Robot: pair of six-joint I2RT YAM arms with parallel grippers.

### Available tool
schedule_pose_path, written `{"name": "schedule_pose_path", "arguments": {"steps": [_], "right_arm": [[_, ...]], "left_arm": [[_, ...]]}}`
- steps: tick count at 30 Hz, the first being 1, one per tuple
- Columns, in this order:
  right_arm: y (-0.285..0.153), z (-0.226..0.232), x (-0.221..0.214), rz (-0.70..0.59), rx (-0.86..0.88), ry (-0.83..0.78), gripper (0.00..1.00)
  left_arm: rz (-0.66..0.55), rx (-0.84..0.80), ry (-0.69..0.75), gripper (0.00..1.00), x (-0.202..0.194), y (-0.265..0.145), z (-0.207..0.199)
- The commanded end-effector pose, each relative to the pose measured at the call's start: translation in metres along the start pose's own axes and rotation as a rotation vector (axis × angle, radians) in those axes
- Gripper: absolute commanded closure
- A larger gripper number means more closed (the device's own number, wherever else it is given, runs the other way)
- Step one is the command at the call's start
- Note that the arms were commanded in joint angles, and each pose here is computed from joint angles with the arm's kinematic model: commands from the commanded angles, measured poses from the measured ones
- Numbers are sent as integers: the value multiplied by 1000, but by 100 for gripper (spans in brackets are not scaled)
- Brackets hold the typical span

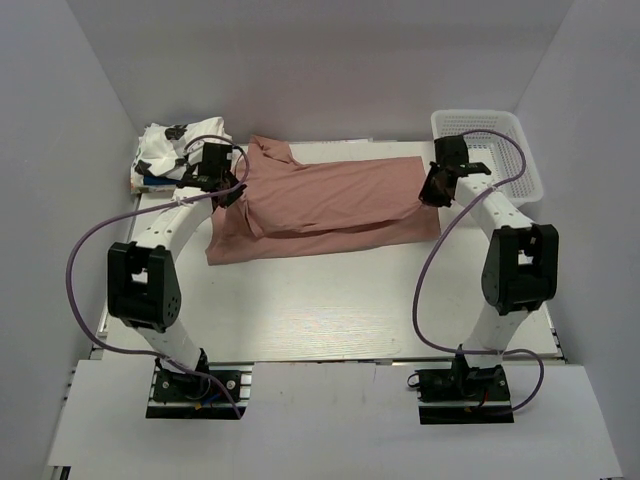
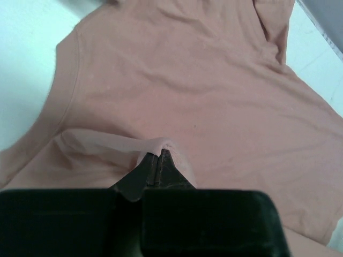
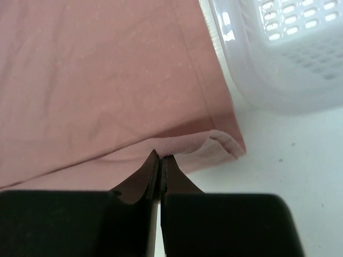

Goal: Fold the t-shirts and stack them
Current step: Fold the flattened tshirt in 1/3 of the way

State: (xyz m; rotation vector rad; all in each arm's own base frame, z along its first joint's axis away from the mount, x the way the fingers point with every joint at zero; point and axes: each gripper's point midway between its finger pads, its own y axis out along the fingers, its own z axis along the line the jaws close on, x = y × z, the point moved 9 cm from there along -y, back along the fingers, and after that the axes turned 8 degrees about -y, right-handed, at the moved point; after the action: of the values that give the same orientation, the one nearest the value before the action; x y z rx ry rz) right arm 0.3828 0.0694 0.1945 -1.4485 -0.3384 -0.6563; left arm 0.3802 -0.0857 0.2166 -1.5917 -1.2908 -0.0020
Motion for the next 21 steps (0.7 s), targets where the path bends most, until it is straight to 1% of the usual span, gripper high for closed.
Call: {"name": "schedule_pose_path", "arguments": {"steps": [1, 2, 3, 5, 6, 7, 8, 9, 10, 11, 12, 13, 14, 15, 16, 17, 18, 19, 20, 21], "right_arm": [[9, -2, 15, -20, -23, -28, 100], [12, 0, 23, -38, -26, -32, 100], [25, -1, 21, -24, -42, -43, 100], [27, 2, 34, -60, -47, -51, 100], [37, 1, 31, -37, -61, -63, 100], [40, 1, 32, -37, -66, -70, 91], [34, 5, 43, -57, -59, -67, 87], [36, 6, 43, -44, -53, -83, 79], [35, 8, 45, -45, -51, -91, 63], [33, 10, 47, -49, -32, -95, 62], [30, 14, 47, -45, 11, -117, 60], [26, 17, 48, -48, 39, -123, 56], [23, 23, 46, -44, 97, -136, 44], [17, 27, 45, -48, 127, -150, 37], [14, 29, 46, -63, 139, -158, 28], [16, 31, 37, -46, 154, -172, 10], [5, 40, 36, -71, 188, -194, 10], [6, 41, 28, -59, 196, -200, 10], [8, 45, 14, -35, 215, -222, 10], [-3, 55, 12, -56, 280, -232, 10]], "left_arm": [[-46, -100, 12, 100, 22, 4, -22], [-35, -73, 23, 100, 21, 18, -18], [-38, -76, 22, 100, 23, 21, -23], [-26, -62, 18, 100, 24, 33, -21], [-38, -62, 8, 97, 32, 38, -24], [-22, -42, 13, 69, 27, 52, -23], [-28, -34, 4, 54, 33, 59, -23], [-47, -42, 5, 29, 45, 63, -29], [-18, -49, 19, 0, 44, 67, -33], [12, -21, 19, 0, 42, 83, -29], [22, -59, 32, 0, 49, 82, -40], [51, -49, 30, 0, 49, 84, -37], [65, -62, 42, 0, 48, 84, -38], [103, -79, 53, 0, 43, 80, -35], [105, -100, 64, 0, 41, 75, -33], [97, -123, 74, 0, 41, 70, -32], [146, -123, 98, 0, 22, 68, -21], [130, -163, 117, 0, 25, 51, -20], [134, -192, 141, 0, 17, 45, -21], [201, -200, 157, 0, 1, 44, -7]]}}
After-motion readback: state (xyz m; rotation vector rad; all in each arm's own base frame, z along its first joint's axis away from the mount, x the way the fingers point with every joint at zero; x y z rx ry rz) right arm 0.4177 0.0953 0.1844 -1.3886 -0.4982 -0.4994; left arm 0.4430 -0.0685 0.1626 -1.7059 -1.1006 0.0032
